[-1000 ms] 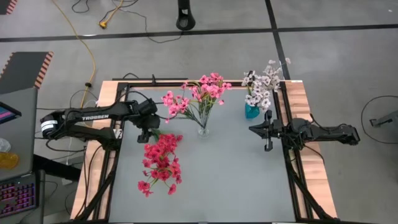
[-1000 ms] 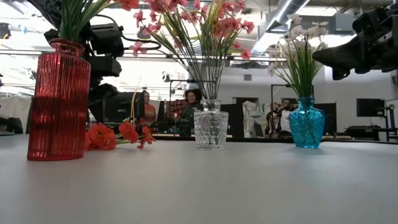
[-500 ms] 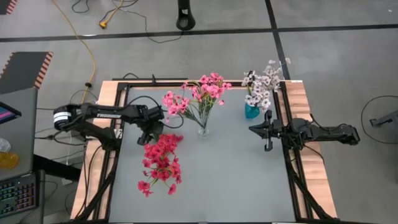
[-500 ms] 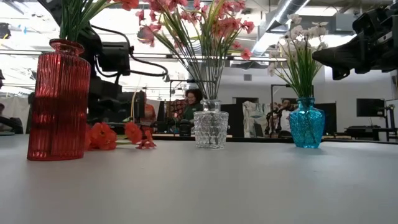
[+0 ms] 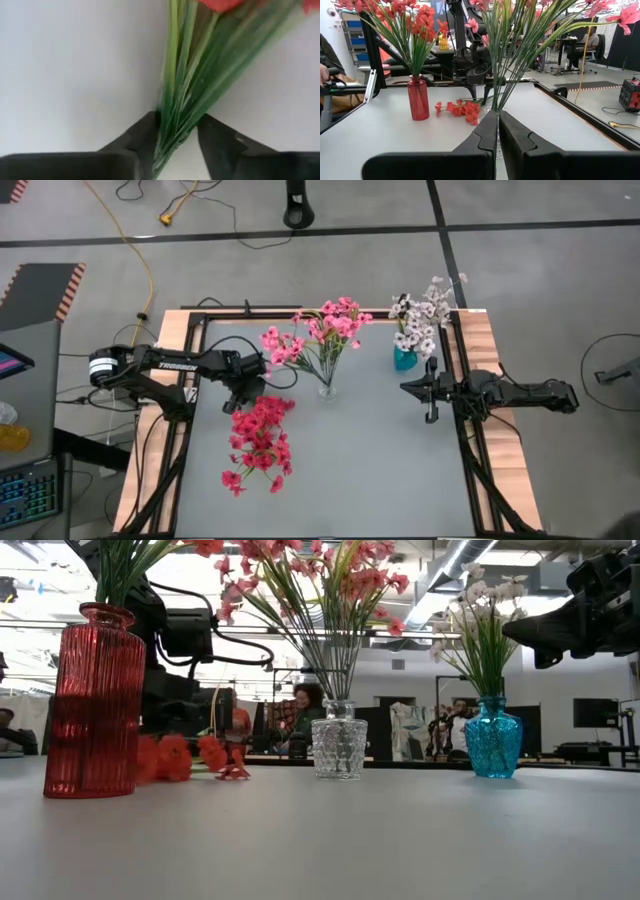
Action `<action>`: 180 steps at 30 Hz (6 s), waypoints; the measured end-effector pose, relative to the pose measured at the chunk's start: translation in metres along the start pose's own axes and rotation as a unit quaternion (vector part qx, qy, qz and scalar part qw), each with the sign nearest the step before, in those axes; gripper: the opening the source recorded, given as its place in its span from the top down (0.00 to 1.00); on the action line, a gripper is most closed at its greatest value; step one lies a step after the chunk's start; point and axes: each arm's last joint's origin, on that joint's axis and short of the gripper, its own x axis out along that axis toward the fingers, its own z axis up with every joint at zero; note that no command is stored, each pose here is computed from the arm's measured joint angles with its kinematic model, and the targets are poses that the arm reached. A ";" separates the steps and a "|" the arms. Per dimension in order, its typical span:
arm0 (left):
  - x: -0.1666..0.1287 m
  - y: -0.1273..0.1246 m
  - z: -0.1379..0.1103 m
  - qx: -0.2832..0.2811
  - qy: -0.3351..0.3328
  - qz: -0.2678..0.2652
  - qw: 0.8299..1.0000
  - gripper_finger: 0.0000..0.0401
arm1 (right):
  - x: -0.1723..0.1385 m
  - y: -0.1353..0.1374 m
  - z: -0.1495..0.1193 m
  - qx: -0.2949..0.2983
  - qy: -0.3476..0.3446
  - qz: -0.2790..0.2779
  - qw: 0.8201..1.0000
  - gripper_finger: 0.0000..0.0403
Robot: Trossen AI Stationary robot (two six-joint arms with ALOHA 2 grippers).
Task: Sort flowers into vase by color
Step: Put the red flowers into the red vase
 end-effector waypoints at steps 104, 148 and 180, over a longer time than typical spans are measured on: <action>-0.155 -0.150 -0.001 -0.461 -0.627 0.147 0.610 1.00 | 0.000 0.000 0.000 0.000 0.000 0.000 1.000 0.88; -0.147 -0.176 0.023 -0.461 -0.644 0.060 0.608 1.00 | 0.000 0.000 0.000 0.000 0.000 0.000 1.000 0.88; -0.152 -0.172 0.016 -0.405 -0.641 0.049 0.650 1.00 | 0.000 0.000 0.000 0.000 0.000 0.000 1.000 0.88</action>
